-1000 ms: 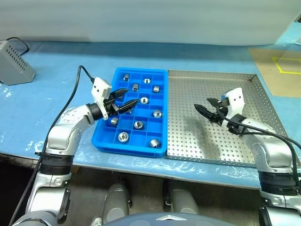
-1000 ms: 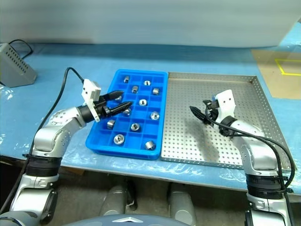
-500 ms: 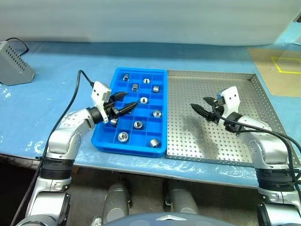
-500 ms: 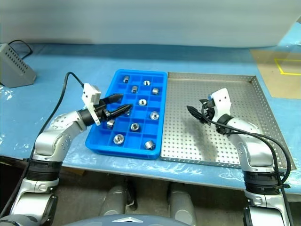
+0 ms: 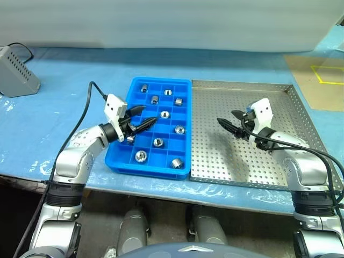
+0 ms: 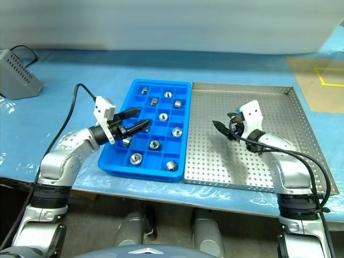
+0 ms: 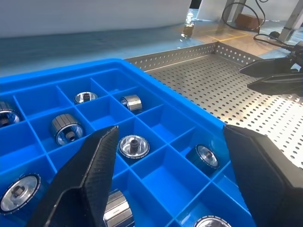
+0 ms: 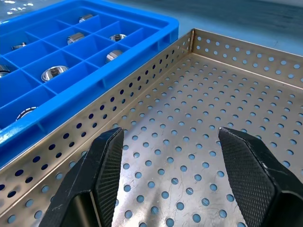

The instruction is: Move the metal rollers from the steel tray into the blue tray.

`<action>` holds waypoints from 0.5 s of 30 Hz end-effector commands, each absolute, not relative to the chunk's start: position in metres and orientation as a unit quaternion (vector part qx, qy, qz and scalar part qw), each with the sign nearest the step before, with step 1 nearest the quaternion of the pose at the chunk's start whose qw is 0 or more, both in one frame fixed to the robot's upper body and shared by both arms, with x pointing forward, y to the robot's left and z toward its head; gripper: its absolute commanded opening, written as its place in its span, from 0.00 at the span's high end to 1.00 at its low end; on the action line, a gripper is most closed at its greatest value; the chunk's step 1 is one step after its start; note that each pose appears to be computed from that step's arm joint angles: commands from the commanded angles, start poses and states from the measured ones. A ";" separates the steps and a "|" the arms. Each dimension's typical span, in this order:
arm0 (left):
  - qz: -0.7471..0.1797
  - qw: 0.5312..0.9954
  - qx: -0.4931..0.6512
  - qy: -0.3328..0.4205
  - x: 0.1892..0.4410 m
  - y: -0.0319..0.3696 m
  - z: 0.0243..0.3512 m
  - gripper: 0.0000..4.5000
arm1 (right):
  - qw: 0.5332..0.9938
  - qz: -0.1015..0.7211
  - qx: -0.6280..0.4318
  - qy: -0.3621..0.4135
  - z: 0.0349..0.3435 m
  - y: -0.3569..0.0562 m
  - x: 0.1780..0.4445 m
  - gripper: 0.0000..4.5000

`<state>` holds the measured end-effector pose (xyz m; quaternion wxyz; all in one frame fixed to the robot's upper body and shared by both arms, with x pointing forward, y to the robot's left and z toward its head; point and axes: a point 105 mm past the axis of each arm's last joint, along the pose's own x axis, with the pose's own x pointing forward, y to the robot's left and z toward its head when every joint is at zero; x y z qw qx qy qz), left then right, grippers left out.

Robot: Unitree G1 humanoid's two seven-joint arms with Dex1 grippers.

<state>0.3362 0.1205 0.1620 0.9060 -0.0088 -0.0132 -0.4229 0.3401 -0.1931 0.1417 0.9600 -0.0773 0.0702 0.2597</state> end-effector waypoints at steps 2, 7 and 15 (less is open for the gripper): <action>-0.430 0.902 0.002 -0.050 0.335 0.119 0.181 0.17 | 0.961 0.258 -0.087 0.043 0.154 -0.191 0.341 0.27; -0.431 0.901 0.002 -0.049 0.337 0.120 0.179 0.17 | 0.961 0.259 -0.087 0.042 0.154 -0.191 0.340 0.27; -0.435 0.899 0.005 -0.053 0.340 0.120 0.180 0.17 | 0.964 0.250 -0.087 0.033 0.156 -0.194 0.343 0.27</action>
